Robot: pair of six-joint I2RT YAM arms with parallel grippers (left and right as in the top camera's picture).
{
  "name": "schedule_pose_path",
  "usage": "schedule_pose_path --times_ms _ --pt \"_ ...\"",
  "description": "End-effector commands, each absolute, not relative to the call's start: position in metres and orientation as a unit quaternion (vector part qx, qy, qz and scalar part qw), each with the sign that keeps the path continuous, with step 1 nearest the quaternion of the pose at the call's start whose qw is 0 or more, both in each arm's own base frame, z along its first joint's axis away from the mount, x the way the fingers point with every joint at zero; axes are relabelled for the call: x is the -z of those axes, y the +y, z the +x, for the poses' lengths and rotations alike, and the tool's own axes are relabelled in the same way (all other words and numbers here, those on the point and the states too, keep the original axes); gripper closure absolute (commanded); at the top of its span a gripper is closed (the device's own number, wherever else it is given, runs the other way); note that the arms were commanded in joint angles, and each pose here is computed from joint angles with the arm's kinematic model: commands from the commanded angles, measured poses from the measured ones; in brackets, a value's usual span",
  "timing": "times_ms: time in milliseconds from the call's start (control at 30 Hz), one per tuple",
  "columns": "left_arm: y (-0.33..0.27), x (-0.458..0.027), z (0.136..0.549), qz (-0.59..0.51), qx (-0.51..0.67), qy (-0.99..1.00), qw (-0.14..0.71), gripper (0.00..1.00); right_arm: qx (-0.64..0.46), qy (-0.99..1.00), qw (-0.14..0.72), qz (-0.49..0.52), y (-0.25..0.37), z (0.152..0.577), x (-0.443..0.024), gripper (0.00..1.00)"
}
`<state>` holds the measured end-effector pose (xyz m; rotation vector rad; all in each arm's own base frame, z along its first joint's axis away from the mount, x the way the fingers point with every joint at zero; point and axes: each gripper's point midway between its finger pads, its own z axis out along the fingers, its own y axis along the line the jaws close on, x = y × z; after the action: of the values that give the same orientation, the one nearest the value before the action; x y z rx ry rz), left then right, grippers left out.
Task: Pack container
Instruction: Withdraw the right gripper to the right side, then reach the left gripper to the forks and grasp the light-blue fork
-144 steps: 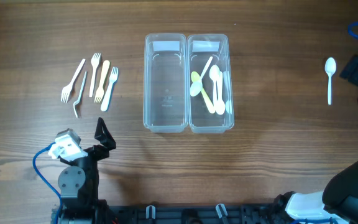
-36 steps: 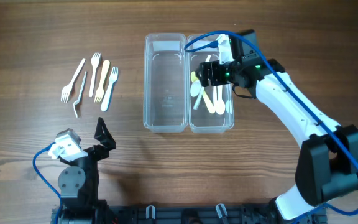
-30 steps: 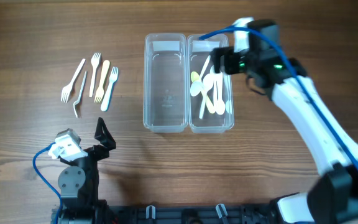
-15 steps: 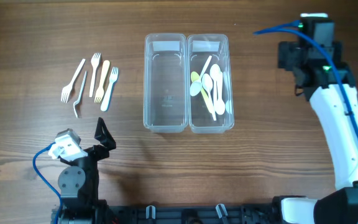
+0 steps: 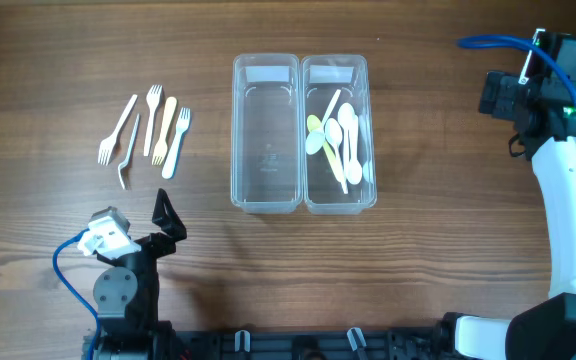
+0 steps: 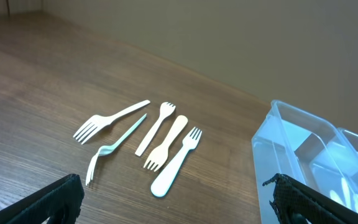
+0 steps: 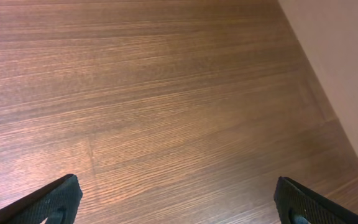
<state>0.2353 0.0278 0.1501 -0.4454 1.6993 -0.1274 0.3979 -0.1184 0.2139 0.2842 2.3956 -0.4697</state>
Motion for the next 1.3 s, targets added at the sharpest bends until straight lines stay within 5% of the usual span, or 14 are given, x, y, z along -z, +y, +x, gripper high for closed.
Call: schedule_pose_path --times_ms 0,100,300,600,800,933,1100,1267 --pt "0.029 -0.159 0.237 -0.192 0.055 0.730 0.654 0.00 0.166 0.917 0.343 0.114 -0.114 0.401 -0.217 0.00" --pt "-0.013 -0.187 0.238 -0.105 0.149 0.721 0.668 0.00 0.166 0.917 0.344 0.114 -0.115 0.401 -0.217 0.00" --pt "-0.003 -0.240 0.240 -0.108 0.097 0.773 0.618 0.00 0.166 0.917 0.344 0.114 -0.115 0.401 -0.217 0.00" --pt "-0.004 -0.314 0.349 -0.122 0.079 0.869 0.473 0.00 0.166 0.917 0.343 0.114 -0.114 0.401 -0.217 0.00" --pt "-0.036 -0.259 0.383 -0.092 0.148 0.910 0.376 0.06 0.166 0.917 0.344 0.114 -0.115 0.401 -0.217 0.00" --pt "-0.036 -0.205 0.387 -0.074 0.131 0.943 0.297 0.49 0.166 0.917 0.344 0.114 -0.115 0.401 -0.217 0.00" --pt "-0.031 -0.139 0.396 -0.038 0.097 0.970 0.218 0.61 0.166 0.917 0.343 0.114 -0.114 0.401 -0.217 0.00" --pt "-0.028 -0.098 0.404 -0.031 0.083 0.980 0.180 0.60 0.166 0.917 0.344 0.114 -0.115 0.401 -0.217 0.00"
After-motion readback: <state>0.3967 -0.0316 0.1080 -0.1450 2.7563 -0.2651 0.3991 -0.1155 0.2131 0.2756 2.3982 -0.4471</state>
